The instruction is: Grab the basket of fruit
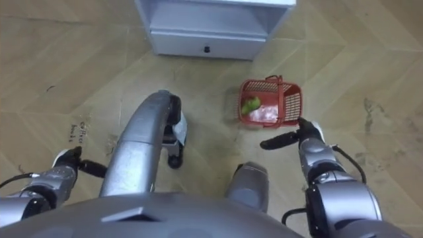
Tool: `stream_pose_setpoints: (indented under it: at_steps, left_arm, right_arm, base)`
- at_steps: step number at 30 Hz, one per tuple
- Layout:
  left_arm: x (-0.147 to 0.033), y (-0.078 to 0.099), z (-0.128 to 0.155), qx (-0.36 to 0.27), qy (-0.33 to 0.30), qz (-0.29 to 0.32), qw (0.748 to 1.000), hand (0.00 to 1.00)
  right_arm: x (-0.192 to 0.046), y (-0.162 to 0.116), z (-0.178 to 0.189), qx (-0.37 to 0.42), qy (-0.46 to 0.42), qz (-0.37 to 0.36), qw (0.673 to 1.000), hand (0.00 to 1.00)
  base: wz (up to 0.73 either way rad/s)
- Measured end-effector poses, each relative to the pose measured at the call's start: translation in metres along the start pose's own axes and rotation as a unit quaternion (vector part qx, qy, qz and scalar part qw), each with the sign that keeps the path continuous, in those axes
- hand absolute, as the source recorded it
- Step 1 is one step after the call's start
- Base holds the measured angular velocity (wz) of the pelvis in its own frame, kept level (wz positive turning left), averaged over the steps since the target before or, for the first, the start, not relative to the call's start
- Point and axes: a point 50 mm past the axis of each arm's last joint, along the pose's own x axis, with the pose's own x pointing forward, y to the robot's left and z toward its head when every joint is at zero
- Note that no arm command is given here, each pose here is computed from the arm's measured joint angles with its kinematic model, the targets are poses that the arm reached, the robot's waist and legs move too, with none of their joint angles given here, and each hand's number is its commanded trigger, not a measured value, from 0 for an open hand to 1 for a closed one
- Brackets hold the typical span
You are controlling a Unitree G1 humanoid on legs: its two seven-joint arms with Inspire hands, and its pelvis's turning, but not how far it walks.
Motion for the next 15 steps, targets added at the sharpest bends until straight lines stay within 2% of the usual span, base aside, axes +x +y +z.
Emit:
stream_pose_setpoints:
  at_steps: [4, 9, 15]
  left_arm:
    - [0.0, 0.005, -0.004, -0.004, -0.001, 0.031, 1.0, 0.0]
    - [-0.001, 0.005, -0.008, 0.0, -0.007, 0.038, 0.999, 0.0]
    - [-0.006, 0.001, -0.035, 0.032, 0.004, 0.039, 0.999, 0.0]
  right_arm:
    - [-0.001, -0.005, 0.027, 0.03, -0.056, -0.016, 0.998, 0.0]
    - [-0.004, -0.012, 0.054, 0.054, -0.113, -0.046, 0.991, 0.0]
    - [-0.01, -0.017, 0.073, 0.063, -0.155, -0.086, 0.982, 0.0]
  base:
    - [0.33]
    - [0.08]
    - [-0.02]
